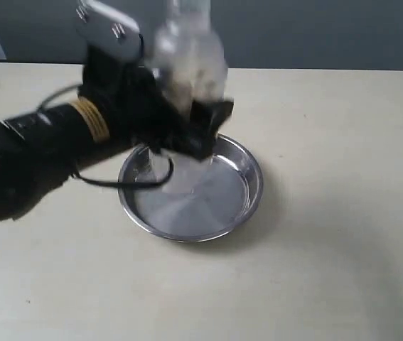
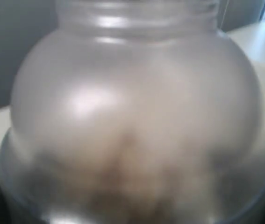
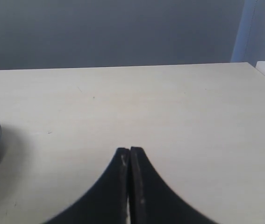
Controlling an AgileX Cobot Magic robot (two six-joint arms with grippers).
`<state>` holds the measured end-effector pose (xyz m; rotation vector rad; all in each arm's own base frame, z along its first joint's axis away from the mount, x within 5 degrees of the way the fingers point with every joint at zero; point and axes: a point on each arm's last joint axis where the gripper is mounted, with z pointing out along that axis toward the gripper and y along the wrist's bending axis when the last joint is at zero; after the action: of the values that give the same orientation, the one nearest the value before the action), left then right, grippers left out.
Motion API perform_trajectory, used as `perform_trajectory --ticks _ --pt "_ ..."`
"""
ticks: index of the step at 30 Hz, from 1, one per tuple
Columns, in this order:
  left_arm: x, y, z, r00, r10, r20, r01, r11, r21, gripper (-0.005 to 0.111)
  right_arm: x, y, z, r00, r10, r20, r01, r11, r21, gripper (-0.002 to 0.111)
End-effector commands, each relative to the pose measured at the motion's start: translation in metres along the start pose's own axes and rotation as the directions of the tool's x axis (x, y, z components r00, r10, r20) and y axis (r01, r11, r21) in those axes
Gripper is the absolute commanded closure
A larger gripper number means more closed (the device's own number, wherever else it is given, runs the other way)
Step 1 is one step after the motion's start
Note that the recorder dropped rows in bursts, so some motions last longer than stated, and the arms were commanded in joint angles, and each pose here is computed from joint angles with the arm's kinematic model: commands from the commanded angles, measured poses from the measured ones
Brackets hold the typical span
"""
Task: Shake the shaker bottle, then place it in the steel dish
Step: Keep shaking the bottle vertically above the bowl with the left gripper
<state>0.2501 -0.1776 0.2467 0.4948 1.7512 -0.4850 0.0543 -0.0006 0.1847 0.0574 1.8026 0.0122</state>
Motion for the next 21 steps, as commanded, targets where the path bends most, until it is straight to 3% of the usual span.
perform_trajectory --ticks 1,2,4,7,9,11,13,15,17,19,21 --pt "-0.062 -0.015 -0.027 0.930 0.039 0.366 -0.071 0.995 0.074 0.107 -0.001 0.000 0.000 1.000 -0.003 0.016 0.003 1.000 0.005 0.109" --pt "-0.074 -0.016 -0.034 0.912 0.047 0.407 -0.082 0.994 0.071 0.107 -0.001 0.000 0.000 1.000 -0.003 0.016 0.003 1.000 0.005 0.109" --pt "-0.075 -0.010 -0.035 0.936 0.005 0.352 -0.021 0.999 0.043 0.107 -0.001 0.000 0.000 1.000 -0.003 0.016 0.003 1.000 0.005 0.109" --pt "-0.009 0.006 -0.001 0.996 -0.056 0.065 0.058 0.998 -0.029 0.107 -0.001 0.000 0.000 1.000 -0.003 0.016 0.003 1.000 0.005 0.109" --pt "0.017 0.010 0.011 0.991 -0.134 0.016 0.134 0.990 -0.044 0.107 -0.001 0.000 0.000 1.000 -0.003 0.016 0.003 1.000 0.005 0.109" --pt "0.001 0.001 0.008 0.987 -0.060 0.151 0.054 0.998 0.045 0.107 -0.001 0.000 0.000 1.000 -0.003 0.016 0.003 1.000 0.005 0.109" --pt "-0.040 -0.008 -0.007 0.932 0.004 0.362 -0.050 0.992 0.118 0.107 -0.001 0.000 0.000 1.000 -0.003 0.016 0.003 1.000 0.005 0.109" --pt "-0.073 -0.010 -0.021 0.902 0.026 0.431 -0.077 0.992 0.101 0.107 -0.001 0.000 0.000 1.000 -0.003 0.016 0.003 1.000 0.005 0.109" --pt "-0.071 -0.005 -0.018 0.956 0.011 0.292 -0.030 0.998 0.060 0.107 -0.001 0.000 0.000 1.000 -0.003 0.016 0.003 1.000 0.005 0.109" --pt "-0.034 -0.001 0.001 0.995 0.014 0.101 -0.018 0.999 0.042 0.107 -0.001 0.000 0.000 1.000 -0.003 0.016 0.003 1.000 0.005 0.109" --pt "-0.002 0.000 0.011 1.000 -0.029 -0.005 0.030 0.999 0.042 0.107 -0.001 0.000 0.000 1.000 -0.003 0.016 0.003 1.000 0.005 0.109"
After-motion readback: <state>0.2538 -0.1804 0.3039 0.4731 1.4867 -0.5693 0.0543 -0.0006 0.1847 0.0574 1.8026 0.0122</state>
